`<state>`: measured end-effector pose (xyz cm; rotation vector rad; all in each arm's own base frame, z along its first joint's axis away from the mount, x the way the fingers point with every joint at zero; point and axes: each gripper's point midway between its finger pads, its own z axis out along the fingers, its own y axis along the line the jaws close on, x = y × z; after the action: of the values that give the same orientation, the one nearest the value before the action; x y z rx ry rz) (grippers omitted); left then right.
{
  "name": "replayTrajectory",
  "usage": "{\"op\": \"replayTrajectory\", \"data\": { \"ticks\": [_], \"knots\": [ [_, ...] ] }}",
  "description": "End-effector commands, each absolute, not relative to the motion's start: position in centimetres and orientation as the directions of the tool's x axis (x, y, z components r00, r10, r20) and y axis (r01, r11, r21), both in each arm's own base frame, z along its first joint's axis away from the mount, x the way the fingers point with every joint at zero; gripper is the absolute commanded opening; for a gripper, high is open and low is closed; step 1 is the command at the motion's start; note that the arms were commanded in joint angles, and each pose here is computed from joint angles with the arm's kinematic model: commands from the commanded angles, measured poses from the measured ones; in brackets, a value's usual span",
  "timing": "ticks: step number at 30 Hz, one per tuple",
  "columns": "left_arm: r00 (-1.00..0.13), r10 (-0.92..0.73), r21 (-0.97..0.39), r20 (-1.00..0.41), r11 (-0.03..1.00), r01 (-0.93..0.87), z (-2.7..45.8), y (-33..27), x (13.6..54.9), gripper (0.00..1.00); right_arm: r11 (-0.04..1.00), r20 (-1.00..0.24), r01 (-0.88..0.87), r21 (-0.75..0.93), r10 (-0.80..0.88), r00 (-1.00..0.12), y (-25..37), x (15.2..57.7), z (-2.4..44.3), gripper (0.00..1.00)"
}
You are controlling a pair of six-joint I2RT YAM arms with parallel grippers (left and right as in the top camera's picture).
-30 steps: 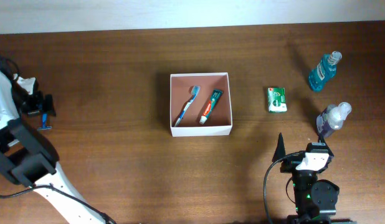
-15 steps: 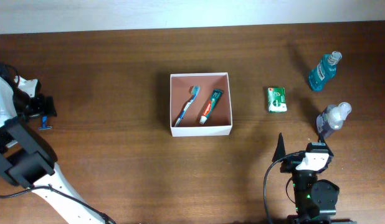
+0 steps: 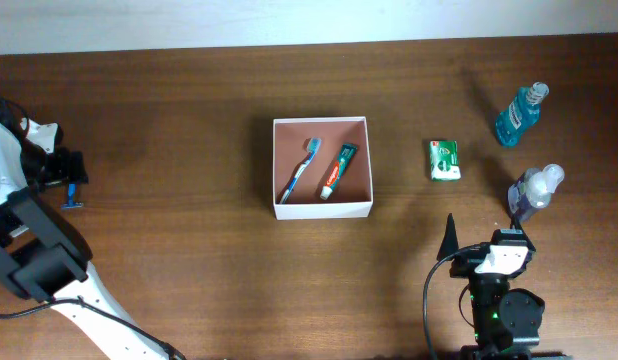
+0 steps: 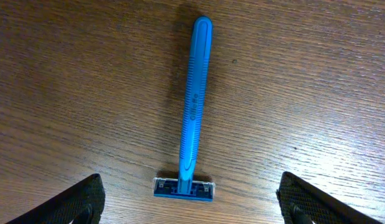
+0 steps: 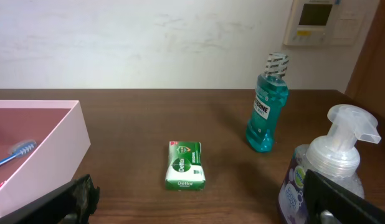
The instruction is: Pack container
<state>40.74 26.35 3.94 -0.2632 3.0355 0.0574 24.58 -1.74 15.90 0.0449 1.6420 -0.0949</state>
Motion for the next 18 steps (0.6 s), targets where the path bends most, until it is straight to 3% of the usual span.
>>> {"op": "replayTrajectory", "data": {
  "ticks": [1, 18],
  "knots": [
    [-0.984, -0.160, 0.022, -0.078, 0.986, -0.163, 3.4, 26.3, 40.3, 0.89, 0.996, -0.996, 0.080, -0.034, -0.028, -0.079, -1.6, 24.6, 15.6, 0.98],
    [-0.985, -0.169, -0.006, -0.025, 0.986, -0.169, 0.4, 26.0, 39.9, 0.89, 0.996, -0.996, 0.080, -0.034, -0.028, -0.079, -1.6, 24.6, 15.6, 0.98]
  ]
}}
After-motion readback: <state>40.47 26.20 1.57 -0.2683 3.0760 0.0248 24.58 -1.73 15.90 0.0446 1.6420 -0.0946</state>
